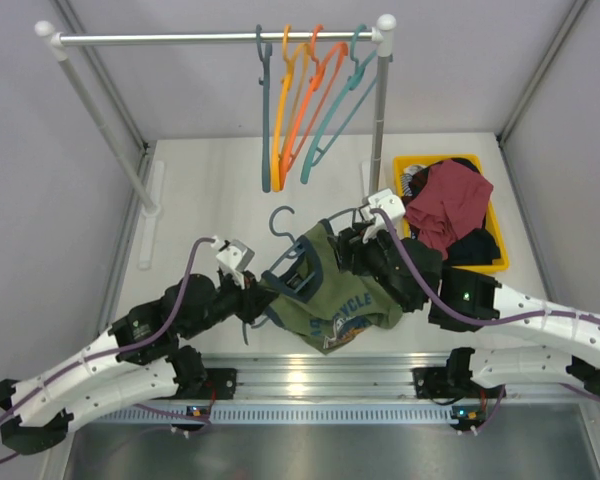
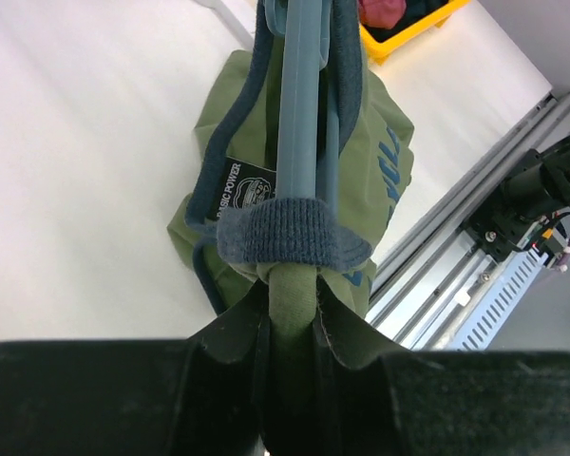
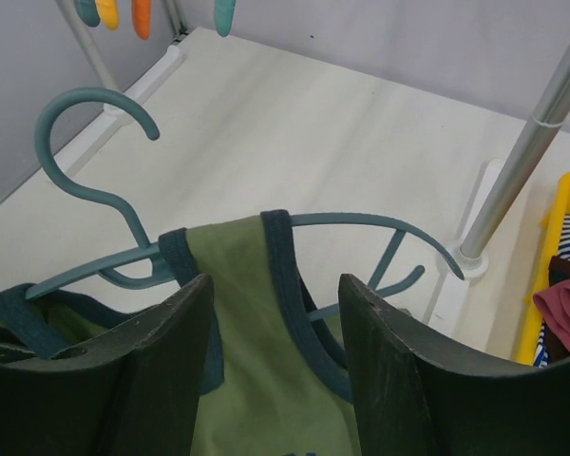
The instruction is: Place the tank top on the hanger
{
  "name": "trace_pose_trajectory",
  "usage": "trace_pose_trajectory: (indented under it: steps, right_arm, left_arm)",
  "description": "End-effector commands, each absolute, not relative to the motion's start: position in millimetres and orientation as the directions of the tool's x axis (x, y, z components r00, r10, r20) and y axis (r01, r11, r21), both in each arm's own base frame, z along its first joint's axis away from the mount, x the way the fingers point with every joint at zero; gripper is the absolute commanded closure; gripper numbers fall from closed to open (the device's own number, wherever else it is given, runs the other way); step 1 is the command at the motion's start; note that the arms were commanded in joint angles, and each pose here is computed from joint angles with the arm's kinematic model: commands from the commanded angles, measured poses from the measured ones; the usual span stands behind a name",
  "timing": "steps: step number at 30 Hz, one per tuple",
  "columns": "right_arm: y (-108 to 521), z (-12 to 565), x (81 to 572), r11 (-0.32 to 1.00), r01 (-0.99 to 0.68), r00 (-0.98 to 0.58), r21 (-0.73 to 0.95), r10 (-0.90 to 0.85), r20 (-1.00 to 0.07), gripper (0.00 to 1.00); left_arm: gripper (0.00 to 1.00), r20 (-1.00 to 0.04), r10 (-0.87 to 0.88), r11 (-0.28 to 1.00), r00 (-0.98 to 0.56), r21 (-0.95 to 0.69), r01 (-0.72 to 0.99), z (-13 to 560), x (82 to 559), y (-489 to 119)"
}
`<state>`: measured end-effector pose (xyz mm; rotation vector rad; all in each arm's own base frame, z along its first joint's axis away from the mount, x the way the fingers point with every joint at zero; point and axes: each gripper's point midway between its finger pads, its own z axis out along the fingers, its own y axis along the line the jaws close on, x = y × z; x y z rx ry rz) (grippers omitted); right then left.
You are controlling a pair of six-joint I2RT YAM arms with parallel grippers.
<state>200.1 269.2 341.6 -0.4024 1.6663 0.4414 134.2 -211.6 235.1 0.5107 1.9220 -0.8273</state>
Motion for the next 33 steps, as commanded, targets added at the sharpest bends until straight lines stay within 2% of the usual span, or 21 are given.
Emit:
trace_pose_trajectory:
  steps: [1,7,11,15,18,19,22,27,28,29,33]
  right_arm:
    - [261,363,199,0.858,-0.500,-0.130,0.116,0.058,-0.990,0.45]
    - [257,362,202,0.864,-0.489,-0.137,0.122,0.062,-0.989,0.45]
    - [257,359,205,0.865,-0.488,-0.140,0.117,0.054,-0.989,0.45]
    - [261,357,207,0.856,-0.504,-0.143,0.113,0.047,-0.989,0.45]
    - [264,357,211,0.853,-0.511,-0.146,0.108,0.037,-0.989,0.45]
    - [263,360,213,0.855,-0.507,-0.143,0.109,0.041,-0.989,0.45]
    - [266,362,216,0.845,-0.523,-0.146,0.108,0.036,-0.989,0.46]
    - [269,363,219,0.837,-0.536,-0.147,0.109,0.035,-0.989,0.46]
    - [268,365,220,0.839,-0.533,-0.148,0.111,0.037,-0.988,0.46]
    - [268,364,220,0.836,-0.538,-0.151,0.111,0.034,-0.988,0.46]
    - [265,367,225,0.837,-0.536,-0.150,0.108,0.032,-0.988,0.46]
  left_arm:
    - [1.00,-0.880,-0.059,0.728,-0.471,-0.361,0.582,237,139,-196]
    - [1.00,-0.872,-0.133,0.839,-0.472,-0.352,0.414,241,156,-167]
    - [1.00,-0.879,-0.125,0.921,-0.461,-0.275,0.275,241,168,-138]
    - [1.00,-0.927,-0.135,0.965,-0.350,-0.203,0.166,266,185,-112]
    - [1.00,-0.953,-0.110,0.977,-0.281,-0.155,0.144,287,197,-110]
    - [1.00,-0.960,-0.059,0.985,-0.275,-0.100,0.139,288,202,-112]
    - [1.00,-0.962,-0.027,0.988,-0.272,-0.067,0.138,302,222,-117]
    - [1.00,-0.951,-0.079,0.983,-0.298,-0.125,0.138,316,266,-95]
    - [1.00,-0.951,-0.102,0.989,-0.292,-0.128,0.074,319,280,-73]
    - [1.00,-0.952,-0.118,0.979,-0.284,-0.160,0.128,330,283,-77]
    - [1.00,-0.962,-0.144,0.982,-0.233,-0.167,0.085,363,303,-46]
